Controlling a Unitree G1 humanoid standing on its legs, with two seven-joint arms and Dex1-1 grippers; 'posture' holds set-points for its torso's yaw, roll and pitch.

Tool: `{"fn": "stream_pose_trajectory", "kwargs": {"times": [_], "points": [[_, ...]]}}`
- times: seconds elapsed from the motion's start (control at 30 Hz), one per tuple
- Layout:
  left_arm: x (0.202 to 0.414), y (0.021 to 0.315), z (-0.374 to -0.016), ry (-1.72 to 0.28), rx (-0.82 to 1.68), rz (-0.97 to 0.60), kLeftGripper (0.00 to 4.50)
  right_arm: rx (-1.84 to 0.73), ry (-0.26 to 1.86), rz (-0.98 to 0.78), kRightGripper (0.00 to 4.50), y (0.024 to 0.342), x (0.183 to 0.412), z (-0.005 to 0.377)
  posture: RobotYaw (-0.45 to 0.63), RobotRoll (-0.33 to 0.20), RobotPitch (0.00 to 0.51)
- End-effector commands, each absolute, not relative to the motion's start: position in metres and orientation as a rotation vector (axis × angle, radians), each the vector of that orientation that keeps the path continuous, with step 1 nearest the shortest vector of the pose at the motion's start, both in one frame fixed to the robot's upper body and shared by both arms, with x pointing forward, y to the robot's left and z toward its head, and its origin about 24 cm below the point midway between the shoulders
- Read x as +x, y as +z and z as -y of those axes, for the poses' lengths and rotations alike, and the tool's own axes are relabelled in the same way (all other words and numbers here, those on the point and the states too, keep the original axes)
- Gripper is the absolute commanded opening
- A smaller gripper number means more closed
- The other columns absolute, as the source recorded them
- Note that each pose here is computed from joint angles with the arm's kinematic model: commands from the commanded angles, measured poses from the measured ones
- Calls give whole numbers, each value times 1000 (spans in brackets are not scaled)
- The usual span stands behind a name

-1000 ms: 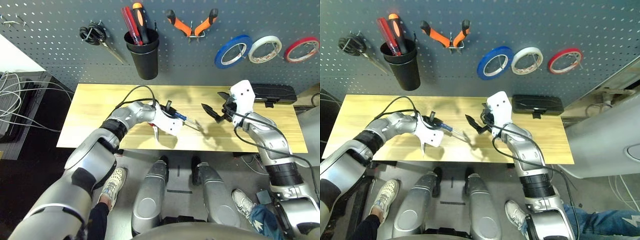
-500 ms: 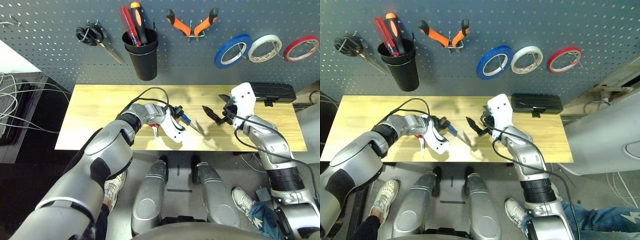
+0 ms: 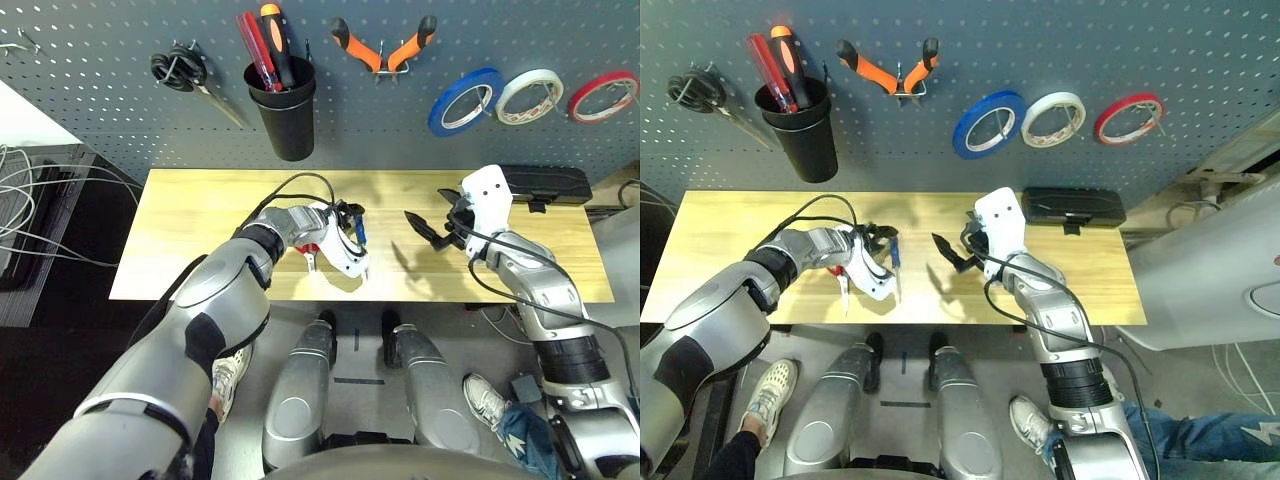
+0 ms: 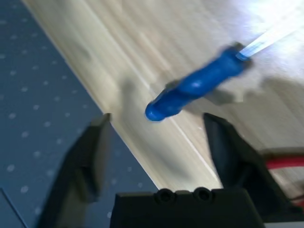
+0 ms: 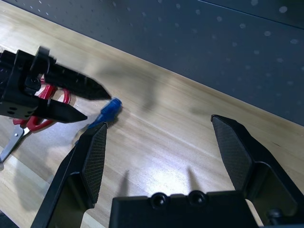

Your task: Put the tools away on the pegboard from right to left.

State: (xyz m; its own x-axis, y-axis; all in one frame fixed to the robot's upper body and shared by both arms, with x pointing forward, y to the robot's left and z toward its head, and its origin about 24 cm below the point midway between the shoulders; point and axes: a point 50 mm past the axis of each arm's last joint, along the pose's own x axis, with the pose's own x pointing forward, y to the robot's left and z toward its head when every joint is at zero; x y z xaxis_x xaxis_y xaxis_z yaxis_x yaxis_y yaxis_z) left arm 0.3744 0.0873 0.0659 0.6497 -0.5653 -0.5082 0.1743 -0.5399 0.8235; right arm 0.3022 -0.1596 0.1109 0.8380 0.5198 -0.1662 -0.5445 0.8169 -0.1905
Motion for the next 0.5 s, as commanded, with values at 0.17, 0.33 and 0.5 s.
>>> {"fn": "stream_pose_trajectory", "kwargs": {"times": [0.17,0.33,0.5], "points": [[381,80,-89,-893,1616,161,4453,-240,582,-136,4500,105,306,160,93,0,325],[394,105,-95,-719,1304,47,4453,-244,590,-133,4500,106,311,159,123,0,309],[390,105,-99,-657,1002,-116,4453,-243,599,-126,4500,105,315,158,137,0,296]]}}
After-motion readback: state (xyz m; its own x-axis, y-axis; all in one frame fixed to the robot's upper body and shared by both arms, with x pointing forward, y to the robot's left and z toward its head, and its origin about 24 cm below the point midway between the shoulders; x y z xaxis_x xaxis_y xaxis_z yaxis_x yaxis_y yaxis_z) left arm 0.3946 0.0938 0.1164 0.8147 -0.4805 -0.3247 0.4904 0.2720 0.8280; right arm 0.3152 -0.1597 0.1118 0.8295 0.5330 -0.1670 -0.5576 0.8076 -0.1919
